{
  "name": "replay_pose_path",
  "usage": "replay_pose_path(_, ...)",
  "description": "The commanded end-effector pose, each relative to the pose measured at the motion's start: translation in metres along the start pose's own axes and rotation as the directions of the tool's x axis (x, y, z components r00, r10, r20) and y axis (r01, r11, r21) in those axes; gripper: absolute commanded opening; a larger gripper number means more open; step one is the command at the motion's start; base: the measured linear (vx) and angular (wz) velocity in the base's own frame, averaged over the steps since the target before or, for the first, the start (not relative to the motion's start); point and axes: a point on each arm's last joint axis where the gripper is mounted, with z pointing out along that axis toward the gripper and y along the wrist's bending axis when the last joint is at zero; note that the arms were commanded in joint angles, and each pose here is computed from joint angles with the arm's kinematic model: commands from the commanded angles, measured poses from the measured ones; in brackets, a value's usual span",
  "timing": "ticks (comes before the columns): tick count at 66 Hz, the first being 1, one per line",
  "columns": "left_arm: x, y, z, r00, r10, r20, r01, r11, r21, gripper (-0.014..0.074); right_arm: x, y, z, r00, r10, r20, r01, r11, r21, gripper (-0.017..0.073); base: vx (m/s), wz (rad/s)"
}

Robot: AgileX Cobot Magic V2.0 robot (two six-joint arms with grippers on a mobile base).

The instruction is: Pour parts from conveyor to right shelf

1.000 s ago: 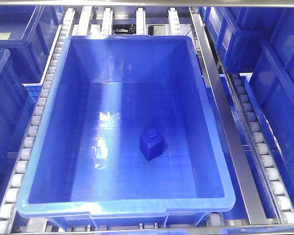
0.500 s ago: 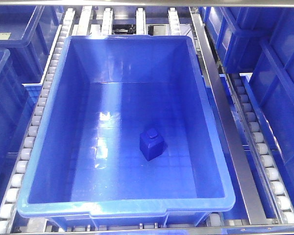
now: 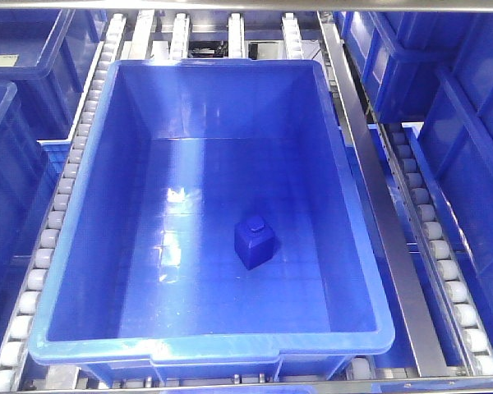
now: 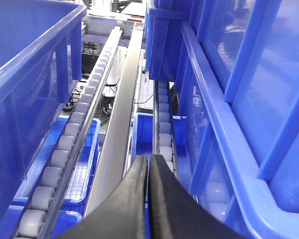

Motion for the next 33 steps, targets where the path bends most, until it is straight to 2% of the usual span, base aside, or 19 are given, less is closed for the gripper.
replay_pose_path(1,-0.013,-0.0006,-0.0001,0.996,-0.017,0.084,0.016,1.0,0.007,-0.0006,-0.0049,-0.0012,-0.0007,0.997,-0.005,0.079,0.004,1.0,0.02,-0.0009,0.0,0.0)
replay_pose_path(12,-0.0131,0.0016,-0.0001,0.996,-0.016,0.085,0.019,0.999,-0.029,-0.0006,-0.0049,-0.0012,-0.0007,0.997,-0.005,0.079,0.004,1.0,0.02,-0.0009,0.0,0.0)
replay_pose_path(33,-0.0131,0.0016,-0.0001,0.996,-0.016,0.085,0.019,0.999,-0.029,-0.0006,-0.0049,-0.0012,-0.0007,0.997,-0.005,0.079,0.004,1.0,0.02,-0.0009,0.0,0.0)
